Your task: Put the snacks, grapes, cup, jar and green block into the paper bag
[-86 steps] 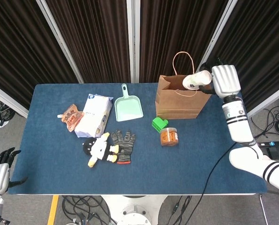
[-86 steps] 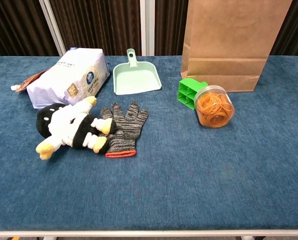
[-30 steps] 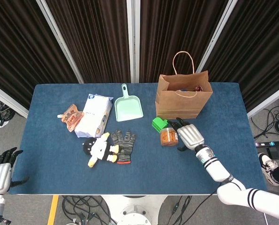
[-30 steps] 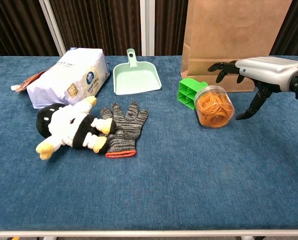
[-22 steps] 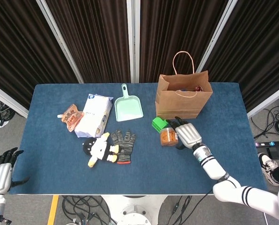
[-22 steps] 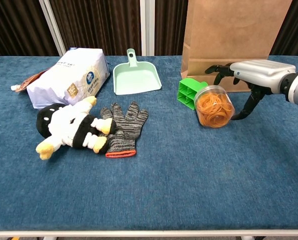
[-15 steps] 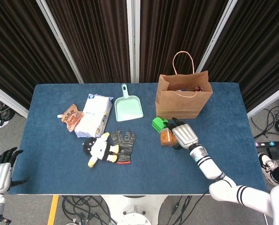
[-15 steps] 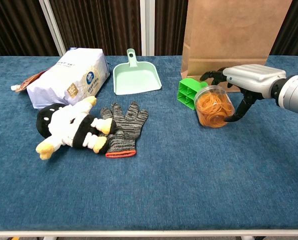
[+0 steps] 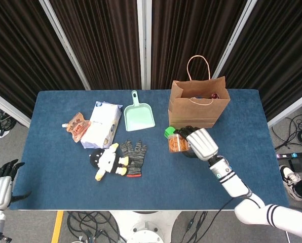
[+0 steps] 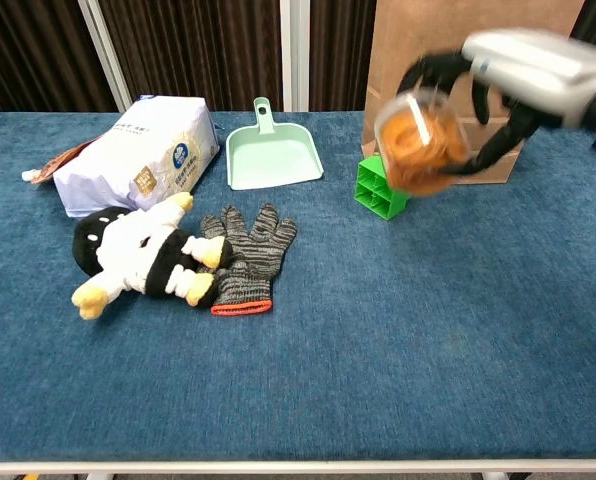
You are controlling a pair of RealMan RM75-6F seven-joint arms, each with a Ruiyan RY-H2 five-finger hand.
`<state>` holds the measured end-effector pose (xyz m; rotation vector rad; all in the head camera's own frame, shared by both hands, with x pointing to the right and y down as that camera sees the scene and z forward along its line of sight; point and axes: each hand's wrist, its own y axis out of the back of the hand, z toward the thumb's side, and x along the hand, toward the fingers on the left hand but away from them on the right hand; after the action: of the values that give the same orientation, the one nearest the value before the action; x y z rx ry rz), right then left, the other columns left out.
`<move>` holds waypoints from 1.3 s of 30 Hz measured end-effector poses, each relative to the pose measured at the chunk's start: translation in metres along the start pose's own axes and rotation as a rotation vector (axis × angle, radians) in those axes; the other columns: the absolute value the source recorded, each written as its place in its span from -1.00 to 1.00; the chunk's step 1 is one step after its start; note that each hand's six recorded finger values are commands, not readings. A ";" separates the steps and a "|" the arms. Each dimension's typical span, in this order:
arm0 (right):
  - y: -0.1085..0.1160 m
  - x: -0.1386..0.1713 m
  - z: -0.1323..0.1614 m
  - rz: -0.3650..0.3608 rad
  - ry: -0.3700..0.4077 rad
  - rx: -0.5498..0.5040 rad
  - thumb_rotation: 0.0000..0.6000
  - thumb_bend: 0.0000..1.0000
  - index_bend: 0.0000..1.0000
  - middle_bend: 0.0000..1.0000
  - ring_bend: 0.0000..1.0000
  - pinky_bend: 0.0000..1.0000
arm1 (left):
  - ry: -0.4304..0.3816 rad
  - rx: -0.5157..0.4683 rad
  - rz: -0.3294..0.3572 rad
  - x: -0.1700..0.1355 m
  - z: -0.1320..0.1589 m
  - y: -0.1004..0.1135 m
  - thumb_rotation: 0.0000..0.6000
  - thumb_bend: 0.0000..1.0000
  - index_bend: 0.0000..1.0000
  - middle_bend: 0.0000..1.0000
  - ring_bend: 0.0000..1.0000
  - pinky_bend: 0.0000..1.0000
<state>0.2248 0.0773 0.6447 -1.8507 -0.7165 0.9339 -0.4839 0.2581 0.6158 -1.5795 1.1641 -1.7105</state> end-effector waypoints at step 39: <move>0.132 -0.073 -0.126 -0.144 -0.362 0.013 1.00 -0.68 0.13 -0.06 -0.37 0.04 | 0.017 0.004 -0.019 -0.004 -0.001 -0.003 1.00 -0.90 -0.51 -0.59 -0.76 -0.69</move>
<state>0.3018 -0.0930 0.5845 -1.6106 -1.0453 1.1887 -0.4842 0.2628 0.6165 -1.5815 1.1571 -1.7411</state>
